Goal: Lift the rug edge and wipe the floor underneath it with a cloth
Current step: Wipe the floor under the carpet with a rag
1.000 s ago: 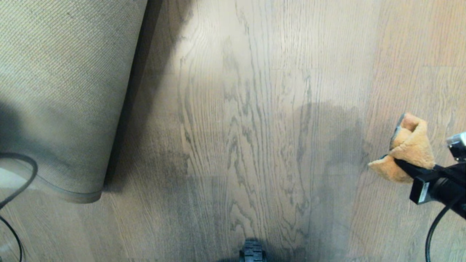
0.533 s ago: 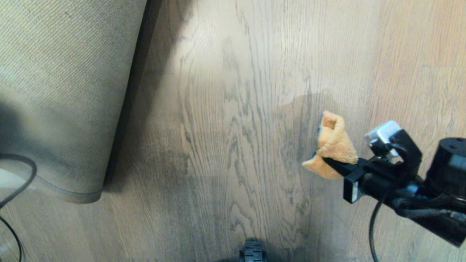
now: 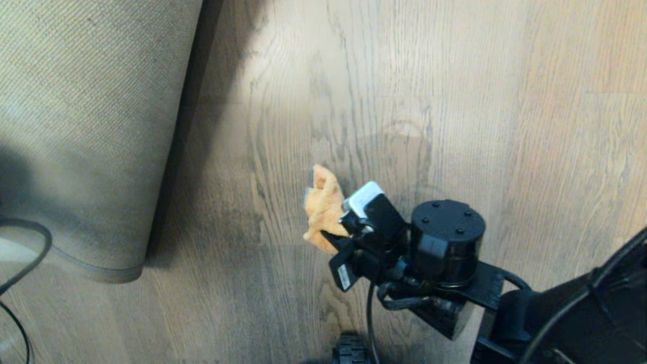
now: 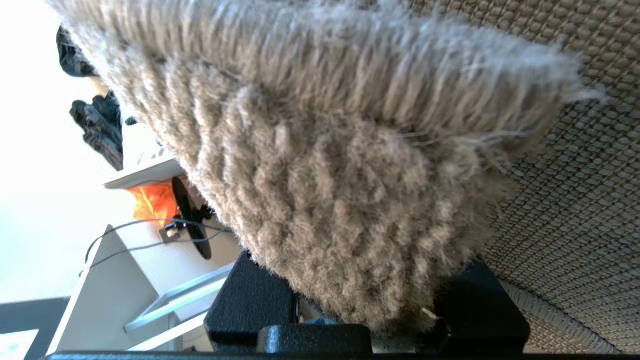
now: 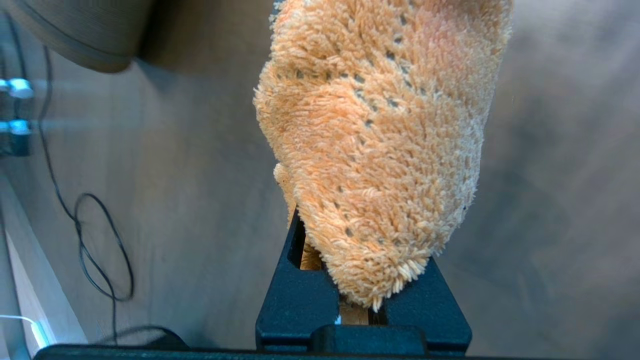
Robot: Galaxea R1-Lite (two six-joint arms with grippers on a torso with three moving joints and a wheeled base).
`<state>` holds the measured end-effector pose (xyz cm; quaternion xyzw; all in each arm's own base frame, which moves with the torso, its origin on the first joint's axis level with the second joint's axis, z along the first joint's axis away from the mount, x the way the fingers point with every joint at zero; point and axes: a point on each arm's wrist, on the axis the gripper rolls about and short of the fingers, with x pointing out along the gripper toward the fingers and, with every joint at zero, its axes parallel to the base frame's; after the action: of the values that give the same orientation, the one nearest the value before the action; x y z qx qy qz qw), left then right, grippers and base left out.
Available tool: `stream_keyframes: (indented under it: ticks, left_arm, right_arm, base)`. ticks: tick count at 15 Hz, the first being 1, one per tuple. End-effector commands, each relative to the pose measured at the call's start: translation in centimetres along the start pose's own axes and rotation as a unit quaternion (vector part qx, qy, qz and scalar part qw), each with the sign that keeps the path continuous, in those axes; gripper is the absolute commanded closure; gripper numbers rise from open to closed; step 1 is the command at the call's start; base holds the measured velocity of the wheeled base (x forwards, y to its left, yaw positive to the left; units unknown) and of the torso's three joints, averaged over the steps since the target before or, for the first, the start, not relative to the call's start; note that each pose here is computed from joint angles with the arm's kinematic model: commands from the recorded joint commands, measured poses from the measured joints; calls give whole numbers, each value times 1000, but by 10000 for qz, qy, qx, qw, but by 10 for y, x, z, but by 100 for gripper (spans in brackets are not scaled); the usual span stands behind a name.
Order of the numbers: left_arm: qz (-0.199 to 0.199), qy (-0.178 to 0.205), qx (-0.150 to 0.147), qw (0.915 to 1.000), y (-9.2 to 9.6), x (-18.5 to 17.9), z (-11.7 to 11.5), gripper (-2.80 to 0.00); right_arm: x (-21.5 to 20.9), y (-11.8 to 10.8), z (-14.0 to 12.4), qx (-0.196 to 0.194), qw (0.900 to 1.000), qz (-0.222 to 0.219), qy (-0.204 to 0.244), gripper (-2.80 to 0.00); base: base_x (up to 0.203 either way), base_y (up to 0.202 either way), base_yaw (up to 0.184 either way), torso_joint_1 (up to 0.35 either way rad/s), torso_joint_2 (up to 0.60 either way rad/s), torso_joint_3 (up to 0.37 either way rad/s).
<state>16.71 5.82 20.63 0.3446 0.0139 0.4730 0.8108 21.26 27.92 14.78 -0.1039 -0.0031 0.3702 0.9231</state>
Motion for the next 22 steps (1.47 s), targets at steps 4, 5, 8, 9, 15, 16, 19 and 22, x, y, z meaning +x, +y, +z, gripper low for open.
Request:
stream_keyframes:
  ticks: [4,5,8,9,15,16,19,22]
  left_arm:
    - [142,5,-55,9999,2,-3,-1,0]
    - [142,5,-55,9999,2,-3,-1,0]
    - [144,3,-57,9999,3,-3,-1,0]
    - [143,4,-56,9999,3,-3,-1,0]
    - [100,39,-12,9999,4,-8,-5,0]
    - [95,43,-14,9999,3,-8,-6,0]
    - [100,39,-13,9999,5,-9,-6,0]
    - [72,76,18,9999,4,-11,-9,0]
  right_arm:
    - [33,51,-20,-69,9992,403,35,0]
    - [38,60,-21,-64,9989,473,-29,0]
    - [54,85,-23,-51,9976,655,-207,0]
    - [59,92,-24,-42,9975,667,-250,0]
    - [90,111,-40,44,9975,440,-558,0]
    - [92,111,-43,61,9974,403,-603,0]
    - [99,110,-47,124,9962,308,-806,0]
    - [111,97,-55,60,9965,110,-826,0]
  base:
    - [0,0,0,0,0,0]
    - [0,0,0,0,0,0]
    - [0,0,0,0,0,0]
    - [0,0,0,0,0,0]
    - [0,0,0,0,0,0]
    - [0,0,0,0,0,0]
    - [0,0,0,0,0,0]
    - [0,0,0,0,0,0]
